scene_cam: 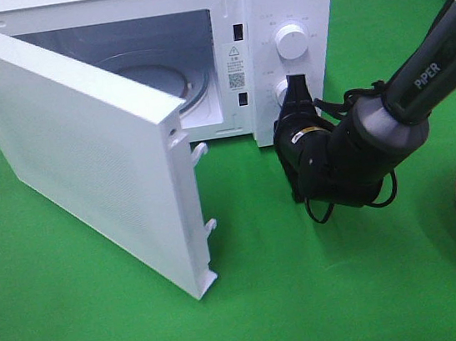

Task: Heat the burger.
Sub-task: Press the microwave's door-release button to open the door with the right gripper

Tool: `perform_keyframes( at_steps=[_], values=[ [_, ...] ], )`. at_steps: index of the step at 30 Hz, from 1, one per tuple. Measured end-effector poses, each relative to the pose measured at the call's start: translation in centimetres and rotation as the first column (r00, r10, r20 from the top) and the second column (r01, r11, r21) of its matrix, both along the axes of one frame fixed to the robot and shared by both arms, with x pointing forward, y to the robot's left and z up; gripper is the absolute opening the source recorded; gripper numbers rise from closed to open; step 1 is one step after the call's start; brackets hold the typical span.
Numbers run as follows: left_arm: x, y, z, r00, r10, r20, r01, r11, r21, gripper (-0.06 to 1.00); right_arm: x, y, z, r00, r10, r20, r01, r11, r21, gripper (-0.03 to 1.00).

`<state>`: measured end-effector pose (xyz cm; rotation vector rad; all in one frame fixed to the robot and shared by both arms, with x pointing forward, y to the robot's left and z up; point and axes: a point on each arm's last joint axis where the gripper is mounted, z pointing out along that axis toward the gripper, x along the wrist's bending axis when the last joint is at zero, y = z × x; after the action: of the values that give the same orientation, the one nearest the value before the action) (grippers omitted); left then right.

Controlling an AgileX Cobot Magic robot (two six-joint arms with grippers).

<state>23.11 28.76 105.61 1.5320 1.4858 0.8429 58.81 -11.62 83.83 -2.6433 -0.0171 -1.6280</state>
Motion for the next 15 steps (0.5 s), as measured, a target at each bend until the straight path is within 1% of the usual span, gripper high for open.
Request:
perform_keyframes(
  at_steps=[4,7,15],
  values=[
    [0.0,0.0,0.0,1.000,0.000,0.000,0.000,1.000,0.000,0.99,0.0,-0.1,0.0,1.000,0.000,-0.013,0.000,1.000,0.003,0.01],
    [0.0,0.0,0.0,1.000,0.000,0.000,0.000,1.000,0.000,0.99,-0.1,-0.2,0.3,0.999,0.021,-0.029,-0.021,1.000,0.003,0.01],
    [0.0,0.0,0.0,1.000,0.000,0.000,0.000,1.000,0.000,0.99,-1.1,-0.9,1.2,0.998,0.063,-0.019,-0.064,0.998,-0.022,0.01]
  ],
)
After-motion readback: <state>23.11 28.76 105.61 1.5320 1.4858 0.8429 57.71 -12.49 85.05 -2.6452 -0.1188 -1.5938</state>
